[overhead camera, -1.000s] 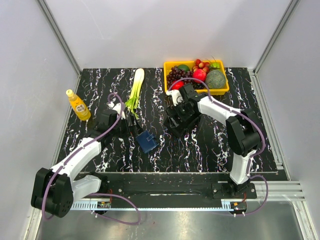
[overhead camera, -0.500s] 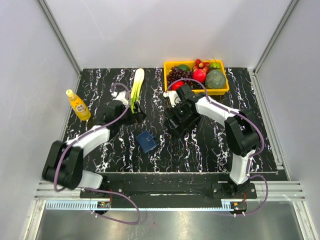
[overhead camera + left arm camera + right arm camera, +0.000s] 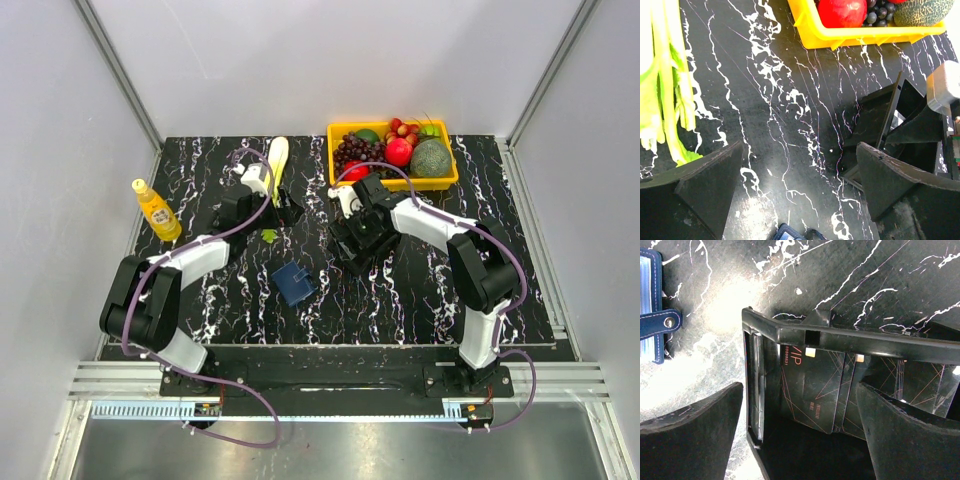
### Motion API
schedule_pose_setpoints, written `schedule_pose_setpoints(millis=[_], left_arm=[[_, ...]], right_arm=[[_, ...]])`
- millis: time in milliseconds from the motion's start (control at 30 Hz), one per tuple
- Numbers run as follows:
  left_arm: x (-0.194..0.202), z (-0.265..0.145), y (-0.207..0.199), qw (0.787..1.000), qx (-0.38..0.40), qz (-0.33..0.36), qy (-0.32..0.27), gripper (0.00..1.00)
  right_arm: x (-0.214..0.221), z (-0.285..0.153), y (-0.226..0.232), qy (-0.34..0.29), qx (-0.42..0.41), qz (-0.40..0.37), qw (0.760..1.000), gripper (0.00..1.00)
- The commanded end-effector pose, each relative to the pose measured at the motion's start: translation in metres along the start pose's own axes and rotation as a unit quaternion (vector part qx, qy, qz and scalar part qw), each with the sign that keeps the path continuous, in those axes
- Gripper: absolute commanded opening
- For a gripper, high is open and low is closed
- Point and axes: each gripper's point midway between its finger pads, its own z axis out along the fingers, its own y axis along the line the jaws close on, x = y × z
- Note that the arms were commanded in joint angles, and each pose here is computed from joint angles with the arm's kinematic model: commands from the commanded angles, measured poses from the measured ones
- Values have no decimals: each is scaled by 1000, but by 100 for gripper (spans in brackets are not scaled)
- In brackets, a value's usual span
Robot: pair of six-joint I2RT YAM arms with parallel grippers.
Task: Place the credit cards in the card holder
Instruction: Pick up the credit card from the storage box.
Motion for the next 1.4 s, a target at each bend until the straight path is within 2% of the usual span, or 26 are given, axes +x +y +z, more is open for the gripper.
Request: schedule_pose_setpoints(millis=[0, 167, 333, 467, 600, 800, 1000, 1267, 1367], left_arm=[[-7, 0, -15, 999, 26, 19, -10, 99], [1, -16, -14, 1000, 15, 13, -5, 99], [5, -24, -8, 1000, -3, 27, -1, 99], [10, -20, -14, 999, 11, 21, 22, 99], [-2, -39, -15, 1000, -5, 13, -15, 99], [-27, -92, -28, 997, -10, 23, -78, 99], [-36, -141, -25, 991, -39, 9, -125, 99], [-26, -157, -24, 992, -42, 11, -121, 99], [-26, -156, -23, 992, -44, 12, -118, 99]], right_arm=[[-22, -15, 0, -42, 8, -1, 999, 100], [-25, -15, 12, -44, -18, 9, 999, 99], [-25, -14, 16, -37, -10, 0, 999, 99], [-32, -36, -7, -63, 68, 3, 996, 100], [-48, -62, -35, -101, 119, 12, 988, 99], [-23, -41, -44, -37, 124, 4, 992, 99], [-20, -30, -41, -26, 120, -1, 992, 100], [-12, -20, -35, 3, 143, -24, 989, 97], [-3, -23, -34, 41, 149, -21, 988, 98]])
